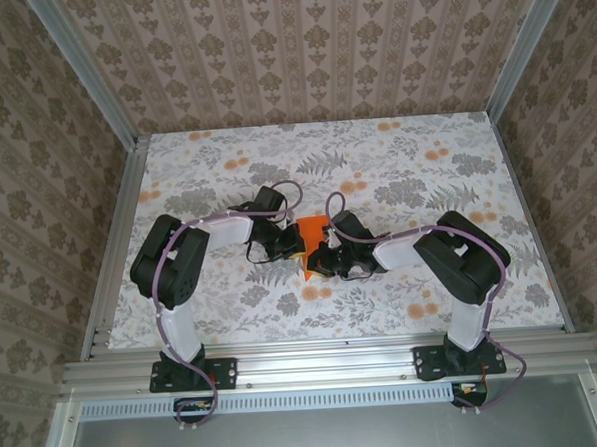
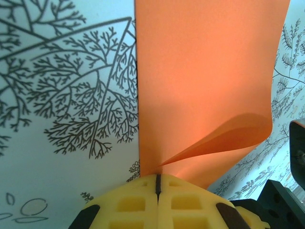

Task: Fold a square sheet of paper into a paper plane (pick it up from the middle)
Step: Third fold the triangle at the center of the table.

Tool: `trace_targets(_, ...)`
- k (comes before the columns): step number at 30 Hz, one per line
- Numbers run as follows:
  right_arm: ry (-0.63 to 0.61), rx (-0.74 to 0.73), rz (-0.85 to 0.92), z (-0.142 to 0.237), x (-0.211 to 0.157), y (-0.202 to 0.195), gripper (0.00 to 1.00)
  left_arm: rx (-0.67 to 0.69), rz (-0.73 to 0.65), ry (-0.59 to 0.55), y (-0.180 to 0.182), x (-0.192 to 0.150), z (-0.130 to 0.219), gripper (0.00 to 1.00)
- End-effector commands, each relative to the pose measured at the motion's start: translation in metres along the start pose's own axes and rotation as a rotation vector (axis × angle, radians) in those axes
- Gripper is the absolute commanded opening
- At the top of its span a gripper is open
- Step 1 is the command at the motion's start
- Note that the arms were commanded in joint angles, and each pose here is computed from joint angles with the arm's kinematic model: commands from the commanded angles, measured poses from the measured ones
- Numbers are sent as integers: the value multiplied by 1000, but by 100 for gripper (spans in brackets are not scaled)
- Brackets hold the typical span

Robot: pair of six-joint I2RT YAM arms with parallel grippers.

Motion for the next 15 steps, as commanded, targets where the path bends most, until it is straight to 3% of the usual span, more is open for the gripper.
trace_targets(1,1,61,31,-2,-3,9,7,194,75,-9,47,-3,-19,0)
trace_targets(15,39,12,18,-19,-14,-5,8,208,78,-5,50,-5,-22,0)
Point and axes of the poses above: each hand's point on the last joint's axis, 136 mm out from that joint toward the fingers, its own z axis back along the fingers, its own y axis along the line the jaws close on, x = y × z, the point moved 3 cm from there along z, back along the fingers, and after that the axes turned 14 degrees about z, right-handed, at the moved point
